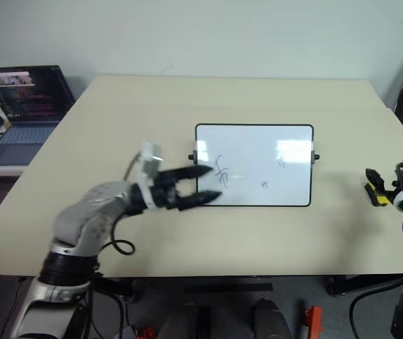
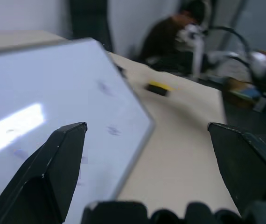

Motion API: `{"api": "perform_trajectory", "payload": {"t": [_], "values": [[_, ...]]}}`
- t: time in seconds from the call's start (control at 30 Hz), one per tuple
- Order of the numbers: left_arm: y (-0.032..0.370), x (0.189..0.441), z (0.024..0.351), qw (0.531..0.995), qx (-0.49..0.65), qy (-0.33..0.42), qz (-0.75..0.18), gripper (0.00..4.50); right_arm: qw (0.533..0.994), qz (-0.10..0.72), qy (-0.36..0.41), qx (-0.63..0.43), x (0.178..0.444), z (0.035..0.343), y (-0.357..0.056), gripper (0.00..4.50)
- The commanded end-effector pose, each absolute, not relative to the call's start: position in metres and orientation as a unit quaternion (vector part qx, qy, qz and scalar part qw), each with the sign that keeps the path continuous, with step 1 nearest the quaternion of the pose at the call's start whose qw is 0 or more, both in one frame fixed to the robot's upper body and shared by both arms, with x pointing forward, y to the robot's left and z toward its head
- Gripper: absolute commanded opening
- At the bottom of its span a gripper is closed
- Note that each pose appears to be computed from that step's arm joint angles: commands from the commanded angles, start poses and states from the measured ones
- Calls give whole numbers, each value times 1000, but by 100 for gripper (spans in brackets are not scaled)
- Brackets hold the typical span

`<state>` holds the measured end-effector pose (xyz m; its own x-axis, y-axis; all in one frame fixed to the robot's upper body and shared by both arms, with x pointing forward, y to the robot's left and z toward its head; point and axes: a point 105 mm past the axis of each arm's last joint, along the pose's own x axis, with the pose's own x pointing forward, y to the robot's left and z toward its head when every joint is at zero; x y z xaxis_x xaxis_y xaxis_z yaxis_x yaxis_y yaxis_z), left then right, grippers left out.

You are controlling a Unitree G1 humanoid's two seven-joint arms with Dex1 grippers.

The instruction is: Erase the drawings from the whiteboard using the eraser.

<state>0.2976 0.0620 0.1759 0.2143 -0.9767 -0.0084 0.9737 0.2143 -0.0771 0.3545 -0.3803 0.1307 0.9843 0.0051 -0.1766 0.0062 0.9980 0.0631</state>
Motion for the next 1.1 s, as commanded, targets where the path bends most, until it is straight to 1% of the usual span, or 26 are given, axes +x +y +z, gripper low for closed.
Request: {"api": "perform_trajectory", "payload": {"t": [0.03,0.23,0.4,0.8,0.83,0.9,1.1], "values": [[51,295,189,765,-3,4,-644,450,997,3,75,11,358,144,-390,449],[38,291,192,757,-5,-6,-654,450,996,4,85,16,360,129,-390,449],[39,289,194,759,-2,-9,-651,450,996,3,92,21,360,118,-389,449],[41,291,195,767,3,-10,-642,450,995,-14,93,27,360,109,-391,449],[42,292,194,768,4,-9,-640,450,995,-16,99,23,359,107,-391,414],[43,293,194,771,5,-9,-636,450,994,-17,106,20,359,104,-391,364],[46,297,194,781,8,-10,-624,450,992,-11,122,15,359,98,-388,157]]}}
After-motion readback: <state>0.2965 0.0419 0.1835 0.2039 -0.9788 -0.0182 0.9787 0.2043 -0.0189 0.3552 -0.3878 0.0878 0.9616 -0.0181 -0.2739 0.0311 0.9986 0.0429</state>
